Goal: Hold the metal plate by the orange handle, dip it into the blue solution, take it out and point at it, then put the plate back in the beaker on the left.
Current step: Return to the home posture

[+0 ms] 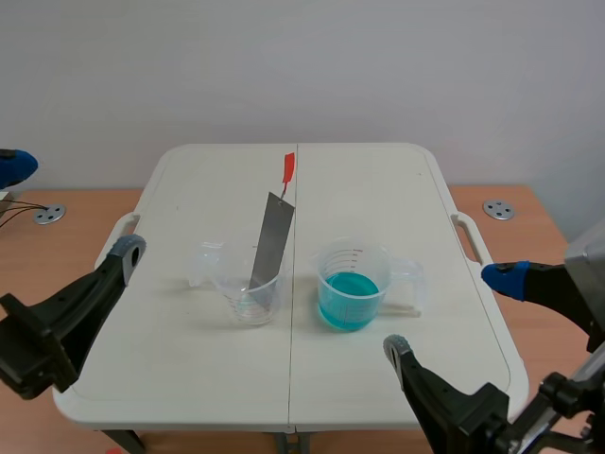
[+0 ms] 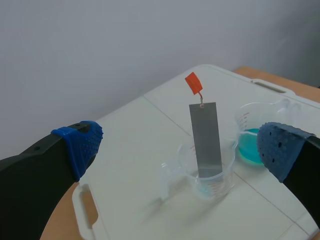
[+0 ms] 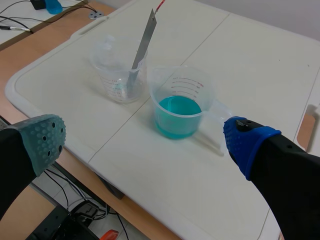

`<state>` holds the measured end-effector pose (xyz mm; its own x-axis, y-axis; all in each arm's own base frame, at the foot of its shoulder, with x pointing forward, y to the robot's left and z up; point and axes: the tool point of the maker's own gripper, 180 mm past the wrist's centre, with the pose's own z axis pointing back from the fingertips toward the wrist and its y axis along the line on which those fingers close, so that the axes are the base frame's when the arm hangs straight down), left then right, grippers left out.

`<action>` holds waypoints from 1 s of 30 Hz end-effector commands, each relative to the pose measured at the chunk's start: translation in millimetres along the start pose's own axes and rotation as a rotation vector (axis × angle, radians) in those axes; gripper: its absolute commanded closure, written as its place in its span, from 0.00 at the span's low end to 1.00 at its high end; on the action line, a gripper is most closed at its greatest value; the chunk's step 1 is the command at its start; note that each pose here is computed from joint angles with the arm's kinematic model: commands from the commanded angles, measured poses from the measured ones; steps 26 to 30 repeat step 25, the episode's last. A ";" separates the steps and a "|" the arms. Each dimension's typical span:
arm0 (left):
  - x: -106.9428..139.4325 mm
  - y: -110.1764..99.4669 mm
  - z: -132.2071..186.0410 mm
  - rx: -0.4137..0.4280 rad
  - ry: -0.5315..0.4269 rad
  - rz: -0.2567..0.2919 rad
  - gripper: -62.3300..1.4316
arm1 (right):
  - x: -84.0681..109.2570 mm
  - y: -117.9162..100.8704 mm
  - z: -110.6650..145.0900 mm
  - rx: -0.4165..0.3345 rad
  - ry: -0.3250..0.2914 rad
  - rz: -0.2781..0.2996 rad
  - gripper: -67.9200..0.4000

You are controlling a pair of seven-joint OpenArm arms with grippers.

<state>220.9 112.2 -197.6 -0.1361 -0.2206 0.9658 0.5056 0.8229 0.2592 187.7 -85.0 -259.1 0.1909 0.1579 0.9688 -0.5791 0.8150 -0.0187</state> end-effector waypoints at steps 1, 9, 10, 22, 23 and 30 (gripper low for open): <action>2.0 -0.5 1.3 -0.004 -0.009 0.002 0.00 | 12.5 -3.2 0.0 -0.004 -0.036 0.020 0.02; -10.9 -0.4 1.7 -0.004 0.062 0.002 0.00 | 14.0 -7.8 0.2 -0.014 -0.038 0.032 0.02; -10.9 -0.4 1.7 -0.004 0.062 0.002 0.00 | 14.0 -8.6 0.4 -0.016 -0.038 0.033 0.02; -11.4 -0.4 1.7 -0.004 0.064 0.002 0.00 | 14.1 -9.8 0.8 -0.020 -0.037 0.036 0.02; -12.1 -0.3 1.9 -0.003 0.066 0.003 0.00 | 14.1 -9.8 0.8 -0.020 -0.037 0.036 0.02; -13.6 -0.2 2.3 -0.003 0.070 0.004 0.00 | 14.1 -9.8 0.8 -0.020 -0.037 0.036 0.02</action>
